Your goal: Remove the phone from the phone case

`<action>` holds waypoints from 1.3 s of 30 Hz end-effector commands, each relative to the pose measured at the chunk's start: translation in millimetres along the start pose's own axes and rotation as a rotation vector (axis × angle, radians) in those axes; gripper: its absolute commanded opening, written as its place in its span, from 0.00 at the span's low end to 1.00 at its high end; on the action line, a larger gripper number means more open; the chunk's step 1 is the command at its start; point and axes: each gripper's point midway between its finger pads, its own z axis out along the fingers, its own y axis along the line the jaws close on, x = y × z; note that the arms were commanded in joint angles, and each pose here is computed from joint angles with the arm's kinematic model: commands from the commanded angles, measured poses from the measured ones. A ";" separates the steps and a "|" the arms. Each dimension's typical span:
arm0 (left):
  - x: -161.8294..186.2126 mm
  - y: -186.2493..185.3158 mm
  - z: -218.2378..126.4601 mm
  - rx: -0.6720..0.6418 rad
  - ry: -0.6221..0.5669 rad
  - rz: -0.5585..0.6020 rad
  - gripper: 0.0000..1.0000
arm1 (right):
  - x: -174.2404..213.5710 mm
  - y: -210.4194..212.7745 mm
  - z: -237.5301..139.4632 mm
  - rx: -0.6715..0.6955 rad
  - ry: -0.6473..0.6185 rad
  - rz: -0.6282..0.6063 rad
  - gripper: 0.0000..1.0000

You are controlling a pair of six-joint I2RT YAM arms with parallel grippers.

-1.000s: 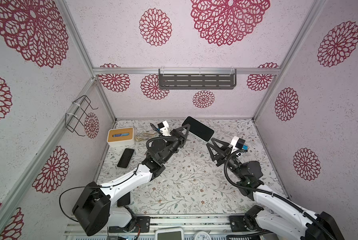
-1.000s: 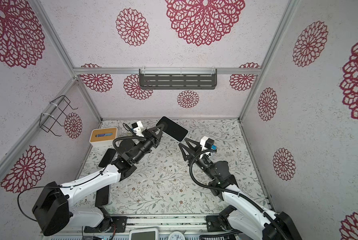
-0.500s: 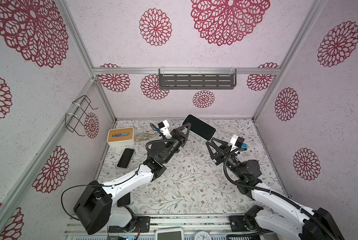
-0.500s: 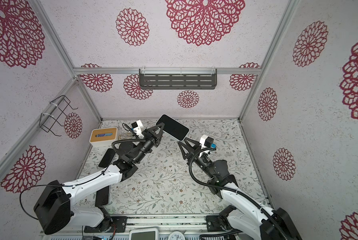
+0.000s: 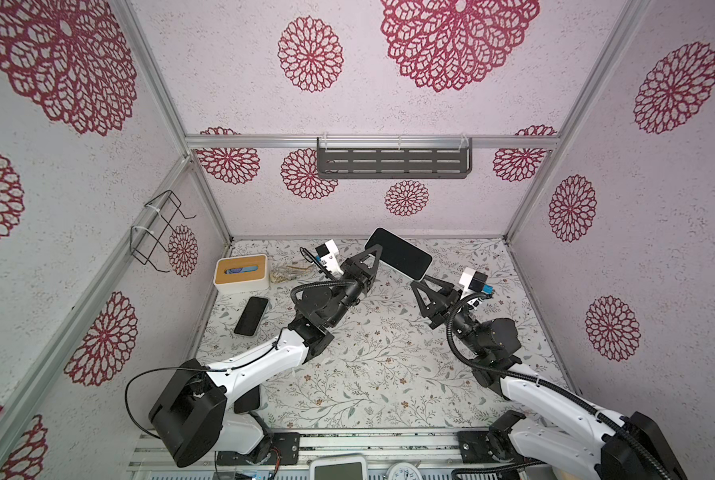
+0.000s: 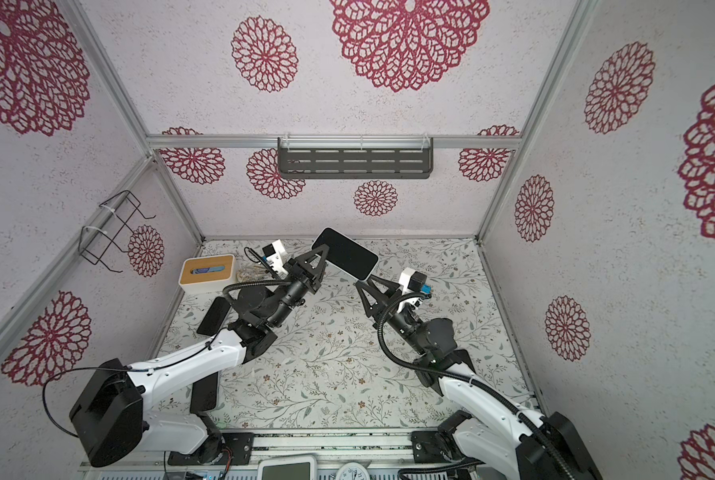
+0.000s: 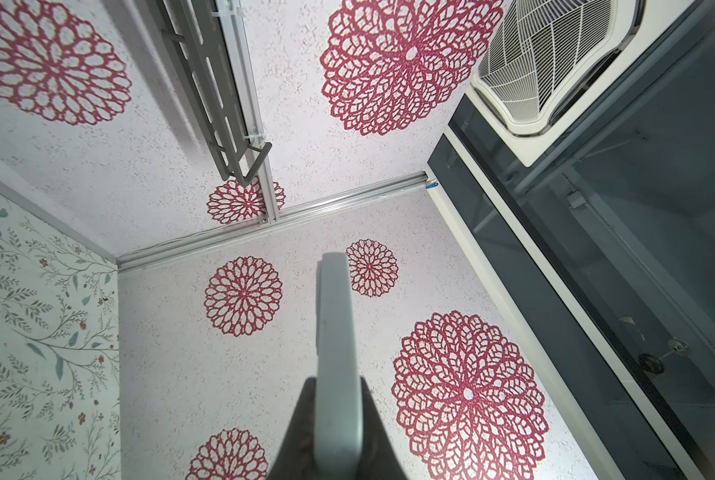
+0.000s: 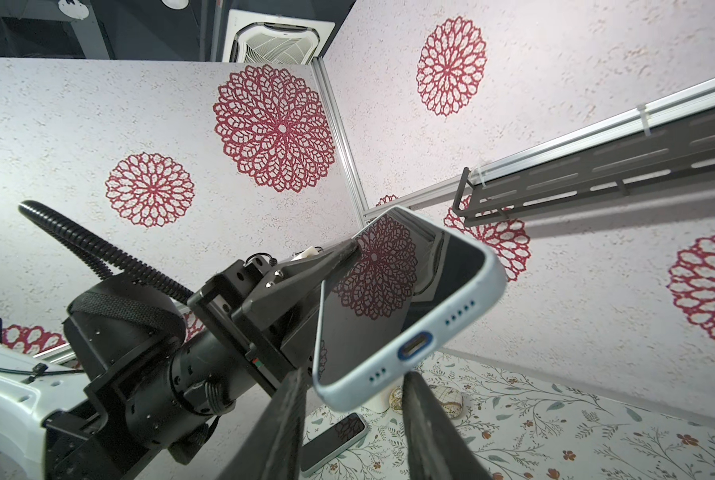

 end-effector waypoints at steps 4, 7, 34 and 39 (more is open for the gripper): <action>-0.2 -26.0 -2.4 0.103 -0.014 -0.006 0.00 | -38.8 14.5 5.7 -0.059 -0.114 0.015 0.43; -0.1 -26.9 -1.8 0.106 -0.015 -0.002 0.00 | -39.5 14.3 6.9 -0.064 -0.115 0.027 0.43; 7.7 -26.0 1.9 0.094 -0.003 -0.003 0.00 | -43.1 5.8 8.3 -0.093 -0.129 0.079 0.28; 6.3 -22.6 0.4 0.100 -0.015 -0.003 0.00 | -46.9 6.2 4.1 -0.106 -0.149 0.116 0.38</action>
